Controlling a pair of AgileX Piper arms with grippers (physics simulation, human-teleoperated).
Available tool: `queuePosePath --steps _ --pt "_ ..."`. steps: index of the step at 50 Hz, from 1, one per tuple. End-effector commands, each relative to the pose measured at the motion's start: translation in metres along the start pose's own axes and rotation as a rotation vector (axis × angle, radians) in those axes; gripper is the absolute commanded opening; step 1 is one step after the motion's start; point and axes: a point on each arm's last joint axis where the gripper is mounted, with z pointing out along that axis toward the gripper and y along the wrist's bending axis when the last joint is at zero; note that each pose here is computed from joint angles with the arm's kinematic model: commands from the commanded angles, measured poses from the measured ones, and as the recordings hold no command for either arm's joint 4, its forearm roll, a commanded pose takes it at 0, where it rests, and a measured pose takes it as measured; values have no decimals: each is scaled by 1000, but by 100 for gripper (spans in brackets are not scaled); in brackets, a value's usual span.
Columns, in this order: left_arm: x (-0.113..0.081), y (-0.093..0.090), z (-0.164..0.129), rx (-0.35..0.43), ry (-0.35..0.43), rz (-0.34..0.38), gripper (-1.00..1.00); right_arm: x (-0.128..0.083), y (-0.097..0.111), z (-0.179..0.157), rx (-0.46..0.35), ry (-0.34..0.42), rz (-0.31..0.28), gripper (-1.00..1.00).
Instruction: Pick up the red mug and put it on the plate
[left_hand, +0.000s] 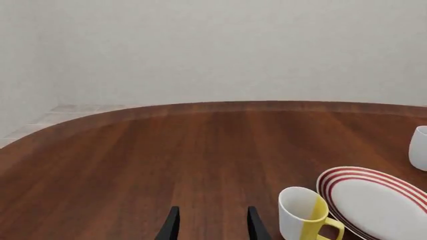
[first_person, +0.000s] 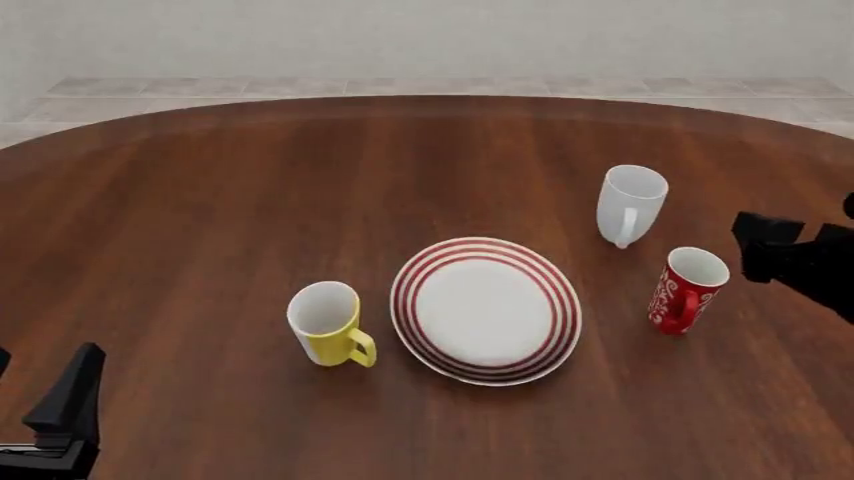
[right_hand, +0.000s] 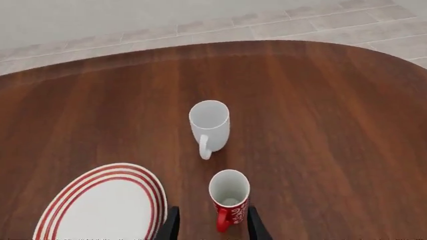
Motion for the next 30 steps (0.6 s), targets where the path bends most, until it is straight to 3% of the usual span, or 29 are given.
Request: queuePosePath --steps 1,12,30 --pt "0 0 0 0 0 -1 100 9 -3 11 13 35 12 100" --pt "1 0 0 -2 -3 1 100 13 -5 15 24 32 1 100" --pt "0 0 0 -3 -5 -4 100 31 -9 42 37 88 4 100"
